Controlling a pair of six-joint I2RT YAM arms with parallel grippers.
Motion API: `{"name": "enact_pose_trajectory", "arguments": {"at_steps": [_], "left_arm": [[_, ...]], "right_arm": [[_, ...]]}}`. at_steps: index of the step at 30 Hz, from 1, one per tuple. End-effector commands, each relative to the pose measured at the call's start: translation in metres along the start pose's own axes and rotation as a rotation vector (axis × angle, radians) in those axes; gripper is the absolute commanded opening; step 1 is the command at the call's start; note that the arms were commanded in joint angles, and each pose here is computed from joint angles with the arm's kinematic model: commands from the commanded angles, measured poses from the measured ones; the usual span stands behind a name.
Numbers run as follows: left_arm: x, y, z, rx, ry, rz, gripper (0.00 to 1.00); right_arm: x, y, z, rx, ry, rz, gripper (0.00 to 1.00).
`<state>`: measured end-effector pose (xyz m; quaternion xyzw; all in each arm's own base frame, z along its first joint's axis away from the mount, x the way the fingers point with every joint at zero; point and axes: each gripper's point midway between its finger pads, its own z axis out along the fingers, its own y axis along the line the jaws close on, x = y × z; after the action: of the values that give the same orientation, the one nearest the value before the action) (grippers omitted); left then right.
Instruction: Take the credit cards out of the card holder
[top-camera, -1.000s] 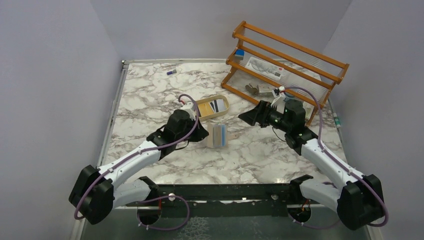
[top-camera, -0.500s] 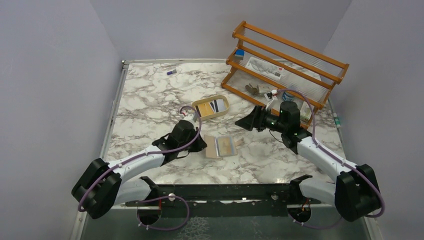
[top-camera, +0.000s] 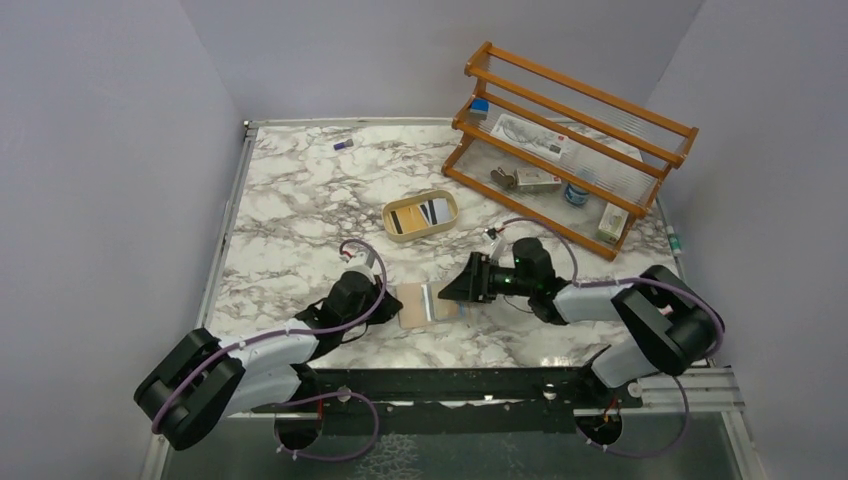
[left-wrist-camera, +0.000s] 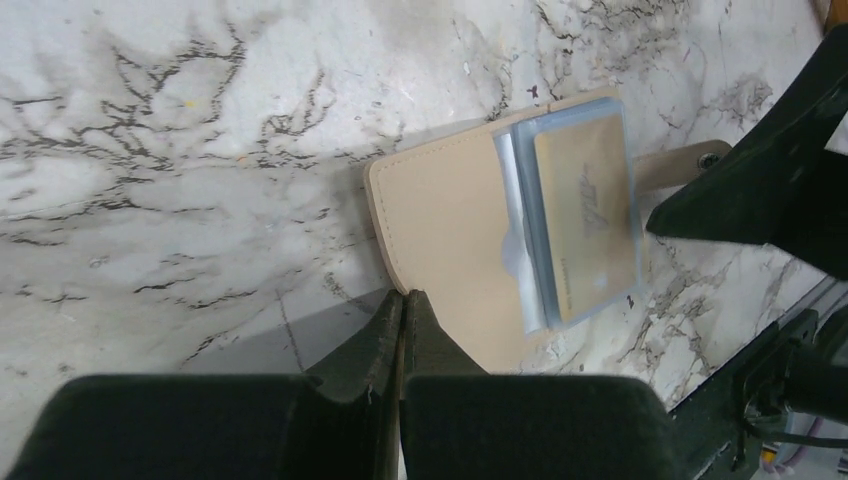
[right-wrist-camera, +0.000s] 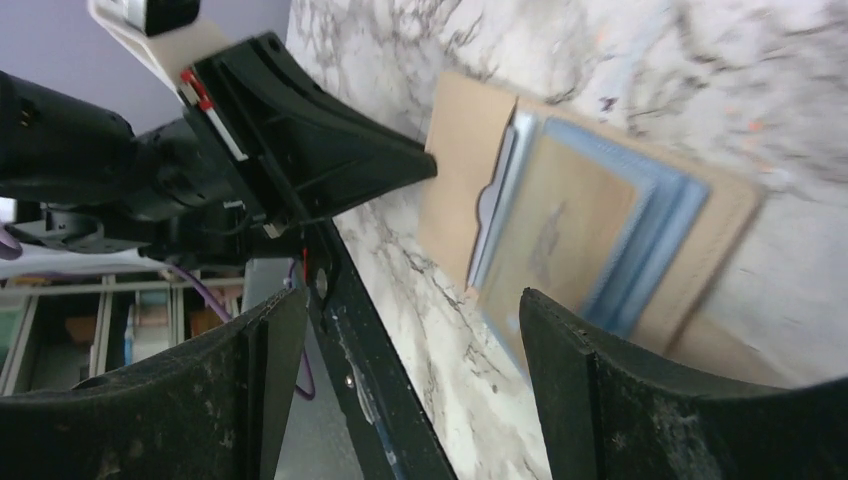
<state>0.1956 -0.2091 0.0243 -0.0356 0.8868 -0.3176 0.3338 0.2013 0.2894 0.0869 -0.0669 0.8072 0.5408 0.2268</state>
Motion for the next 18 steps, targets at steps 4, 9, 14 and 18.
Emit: {"name": "enact_pose_trajectory", "arguments": {"at_steps": [4, 9, 14, 18], "left_arm": [[-0.01, 0.014, -0.005, -0.026, -0.115, -0.031, 0.0], [-0.002, 0.022, -0.008, -0.032, -0.108, -0.041, 0.0], [-0.005, 0.01, -0.015, 0.057, -0.143, -0.057, 0.0], [-0.012, -0.002, -0.019, 0.107, -0.163, -0.046, 0.0]], "right_arm": [[0.016, 0.026, 0.047, -0.118, 0.041, -0.023, 0.82], [0.023, 0.016, 0.059, -0.113, 0.058, 0.006, 0.81], [0.026, 0.008, 0.067, -0.09, 0.07, 0.008, 0.81], [0.027, 0.007, 0.079, -0.093, 0.084, 0.005, 0.81]]}}
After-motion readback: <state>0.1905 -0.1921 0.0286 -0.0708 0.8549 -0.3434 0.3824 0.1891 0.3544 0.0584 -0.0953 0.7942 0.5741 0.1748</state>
